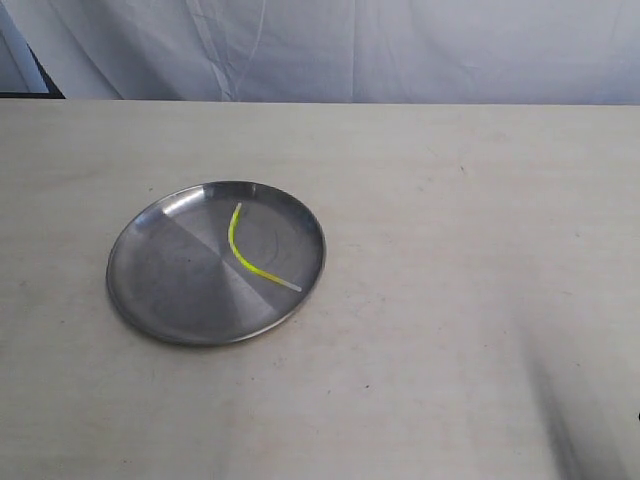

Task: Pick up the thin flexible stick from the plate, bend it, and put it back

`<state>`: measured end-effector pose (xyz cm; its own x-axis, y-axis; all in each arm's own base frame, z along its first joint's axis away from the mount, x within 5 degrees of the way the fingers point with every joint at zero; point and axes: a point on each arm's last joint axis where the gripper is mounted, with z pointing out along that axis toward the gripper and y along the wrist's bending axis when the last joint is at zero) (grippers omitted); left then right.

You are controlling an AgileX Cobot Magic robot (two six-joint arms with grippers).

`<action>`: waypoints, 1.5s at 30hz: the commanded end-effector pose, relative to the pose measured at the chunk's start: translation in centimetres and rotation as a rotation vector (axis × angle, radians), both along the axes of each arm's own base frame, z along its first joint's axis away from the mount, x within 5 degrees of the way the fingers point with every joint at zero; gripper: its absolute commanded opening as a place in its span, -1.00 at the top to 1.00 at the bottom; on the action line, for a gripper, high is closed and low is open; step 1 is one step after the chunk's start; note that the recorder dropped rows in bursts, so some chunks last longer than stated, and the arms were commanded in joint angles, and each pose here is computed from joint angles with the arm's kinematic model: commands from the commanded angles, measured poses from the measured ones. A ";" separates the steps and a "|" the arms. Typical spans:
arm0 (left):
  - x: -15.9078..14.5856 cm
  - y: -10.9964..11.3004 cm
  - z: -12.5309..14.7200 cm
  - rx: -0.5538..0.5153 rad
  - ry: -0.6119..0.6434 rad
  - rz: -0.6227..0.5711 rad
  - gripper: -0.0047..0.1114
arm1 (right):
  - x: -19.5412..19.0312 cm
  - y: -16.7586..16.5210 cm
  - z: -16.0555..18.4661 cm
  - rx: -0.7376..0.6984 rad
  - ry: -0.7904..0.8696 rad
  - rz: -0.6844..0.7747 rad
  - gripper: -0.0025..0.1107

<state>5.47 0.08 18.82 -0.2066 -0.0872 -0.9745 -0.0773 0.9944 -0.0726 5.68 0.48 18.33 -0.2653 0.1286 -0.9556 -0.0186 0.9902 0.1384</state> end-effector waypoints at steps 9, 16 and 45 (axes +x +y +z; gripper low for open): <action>0.1 0.4 0.6 0.135 -0.077 0.021 0.92 | 0.0 0.0 0.1 -0.001 -0.012 -0.006 0.96; 0.1 0.4 0.5 0.145 -0.074 0.021 0.92 | 0.0 0.0 0.1 -0.001 -0.012 -0.006 0.96; 0.1 0.4 0.5 0.145 -0.074 0.021 0.92 | 0.0 0.0 0.1 -0.001 -0.012 -0.006 0.96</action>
<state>5.56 0.55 19.35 -0.1491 0.0505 -0.9875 -0.1030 0.9925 0.0663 5.68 0.49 18.33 -0.2653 0.1301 -0.9553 -0.0188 0.9900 0.1401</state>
